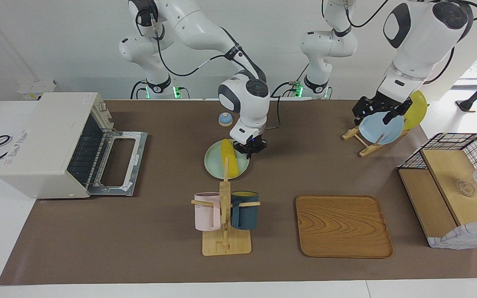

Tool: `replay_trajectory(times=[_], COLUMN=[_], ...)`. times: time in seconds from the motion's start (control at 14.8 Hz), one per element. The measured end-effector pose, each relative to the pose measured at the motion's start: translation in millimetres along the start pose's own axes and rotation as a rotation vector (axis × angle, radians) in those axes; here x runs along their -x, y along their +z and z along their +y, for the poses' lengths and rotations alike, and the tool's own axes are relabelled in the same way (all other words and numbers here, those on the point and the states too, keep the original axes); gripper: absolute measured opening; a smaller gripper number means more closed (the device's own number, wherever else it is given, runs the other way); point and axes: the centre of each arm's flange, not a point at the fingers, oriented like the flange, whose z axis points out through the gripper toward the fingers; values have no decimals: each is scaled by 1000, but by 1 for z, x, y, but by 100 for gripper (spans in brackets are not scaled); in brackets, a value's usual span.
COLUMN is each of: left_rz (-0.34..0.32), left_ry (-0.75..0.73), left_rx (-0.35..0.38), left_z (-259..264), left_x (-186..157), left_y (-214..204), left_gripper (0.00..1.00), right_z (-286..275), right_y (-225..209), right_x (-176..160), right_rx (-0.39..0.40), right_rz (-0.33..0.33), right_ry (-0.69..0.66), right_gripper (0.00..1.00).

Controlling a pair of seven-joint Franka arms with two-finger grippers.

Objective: Put corn in oven
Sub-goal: 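Grasp the green plate rim with the right gripper and lift it, then carry the plate with corn into the open oven with the right gripper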

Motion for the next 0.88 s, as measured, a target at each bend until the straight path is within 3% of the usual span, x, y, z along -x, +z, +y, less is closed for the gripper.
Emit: replay_trajectory(times=[0.2,0.47,0.88], left_rz=[-15,-22,-36], left_ry=[0,-4,3], left_rx=[-2,-3,-5], left_z=[0,-1,1], left_x=[-2,-5,-4], left_y=[2,5,-18], left_gripper=[100,100,100], right_z=[34,125,241], right_y=[-22,-38,-40], right_x=[-28,-63,-55], right_rx=[69,99,153], right_rz=[13,-34,-159], right_ry=[-14,-27,39], right_gripper=[3,3,3])
